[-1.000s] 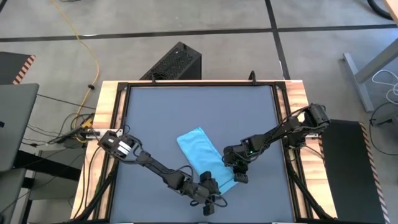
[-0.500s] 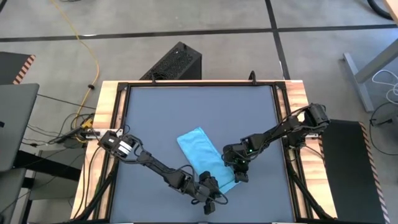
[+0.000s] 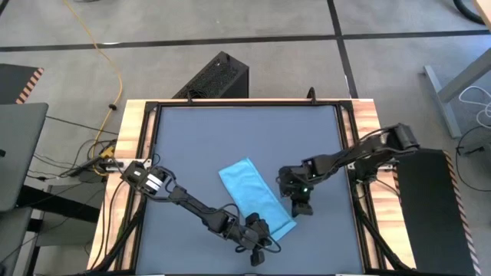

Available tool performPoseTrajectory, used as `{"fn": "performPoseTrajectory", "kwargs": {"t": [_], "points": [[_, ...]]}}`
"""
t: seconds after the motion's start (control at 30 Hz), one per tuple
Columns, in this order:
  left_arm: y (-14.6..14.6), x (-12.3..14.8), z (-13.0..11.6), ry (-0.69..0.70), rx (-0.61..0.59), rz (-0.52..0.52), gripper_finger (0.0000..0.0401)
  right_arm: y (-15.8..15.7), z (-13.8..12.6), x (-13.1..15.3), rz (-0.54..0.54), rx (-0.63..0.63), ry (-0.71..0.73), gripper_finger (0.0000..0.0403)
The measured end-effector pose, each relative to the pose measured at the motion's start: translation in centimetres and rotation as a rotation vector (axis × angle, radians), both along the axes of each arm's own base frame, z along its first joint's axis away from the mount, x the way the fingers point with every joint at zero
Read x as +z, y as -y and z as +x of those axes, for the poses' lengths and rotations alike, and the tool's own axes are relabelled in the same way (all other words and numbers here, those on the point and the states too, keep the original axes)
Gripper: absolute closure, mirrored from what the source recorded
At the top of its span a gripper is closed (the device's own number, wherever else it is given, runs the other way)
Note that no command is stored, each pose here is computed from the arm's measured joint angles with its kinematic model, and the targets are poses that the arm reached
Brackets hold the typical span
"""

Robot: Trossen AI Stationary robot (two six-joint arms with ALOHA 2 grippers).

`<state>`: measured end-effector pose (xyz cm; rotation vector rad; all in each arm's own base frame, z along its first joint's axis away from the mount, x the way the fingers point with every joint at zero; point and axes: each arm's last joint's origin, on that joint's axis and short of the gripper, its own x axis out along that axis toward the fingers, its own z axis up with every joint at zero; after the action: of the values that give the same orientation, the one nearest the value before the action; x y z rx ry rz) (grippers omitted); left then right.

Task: Roll towel into tight, uniform cylinder
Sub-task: Roll the blue microfiber cloth

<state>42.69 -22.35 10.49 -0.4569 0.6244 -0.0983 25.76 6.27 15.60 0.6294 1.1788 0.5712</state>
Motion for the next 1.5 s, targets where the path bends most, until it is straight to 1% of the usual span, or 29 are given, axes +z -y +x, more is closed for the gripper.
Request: {"fn": "performPoseTrajectory", "kwargs": {"t": [0.17,0.27,0.33,0.37,0.43,0.5,0.6,0.7,0.8,0.93,1.07,1.2,1.3,1.4,1.5], "points": [[0.3,0.1,-0.1,0.009,-0.026,-0.004,0.04,-2.3,-2.0,2.9,-0.197,0.094,0.306,0.0314],[0.3,0.1,-0.1,0.006,-0.037,-0.013,0.0401,-4.0,-3.2,3.1,-0.36,0.209,0.456,0.0314],[0.3,0.1,-0.1,0.008,-0.041,-0.008,0.0401,-5.1,-4.1,2.2,-0.442,0.301,0.516,0.0314],[0.3,0.1,-0.1,0.009,-0.044,-0.007,0.0401,-5.6,-4.4,1.8,-0.465,0.332,0.535,0.0314],[0.2,0.1,0.0,0.009,-0.051,-0.009,0.0401,-6.4,-4.8,0.8,-0.494,0.375,0.54,0.0314],[0.2,0.2,0.0,0.009,-0.056,-0.012,0.0401,-6.9,-4.8,0.1,-0.537,0.382,0.525,0.0314],[0.2,0.2,0.0,0.009,-0.057,-0.013,0.0401,-7.5,-4.7,-0.5,-0.55,0.369,0.523,0.0314],[0.2,0.2,0.0,0.009,-0.058,-0.014,0.0401,-8.0,-4.7,-0.5,-0.556,0.331,0.524,0.0314],[0.2,0.2,0.0,0.009,-0.059,-0.013,0.0401,-8.1,-4.9,-0.4,-0.559,0.324,0.524,0.0314],[0.1,0.2,0.0,0.007,-0.065,-0.018,0.0401,-8.5,-4.8,0.2,-0.564,0.423,0.571,0.0309],[-0.2,0.2,0.2,0.008,-0.084,-0.01,0.0401,-9.2,-4.8,0.8,-0.574,0.486,0.64,0.0277],[-0.4,0.2,0.3,0.008,-0.105,-0.008,0.0401,-9.4,-4.8,0.8,-0.616,0.487,0.667,0.0226],[-0.4,0.2,0.3,0.012,-0.115,0.005,0.0401,-9.6,-4.6,0.3,-0.618,0.489,0.667,0.0197],[-0.5,0.2,0.4,0.013,-0.115,0.007,0.0401,-9.9,-4.3,-1.0,-0.618,0.491,0.659,0.0185],[-0.5,0.2,0.4,0.013,-0.115,0.008,0.0401,-10.2,-4.0,-1.9,-0.631,0.486,0.656,0.019]]}}
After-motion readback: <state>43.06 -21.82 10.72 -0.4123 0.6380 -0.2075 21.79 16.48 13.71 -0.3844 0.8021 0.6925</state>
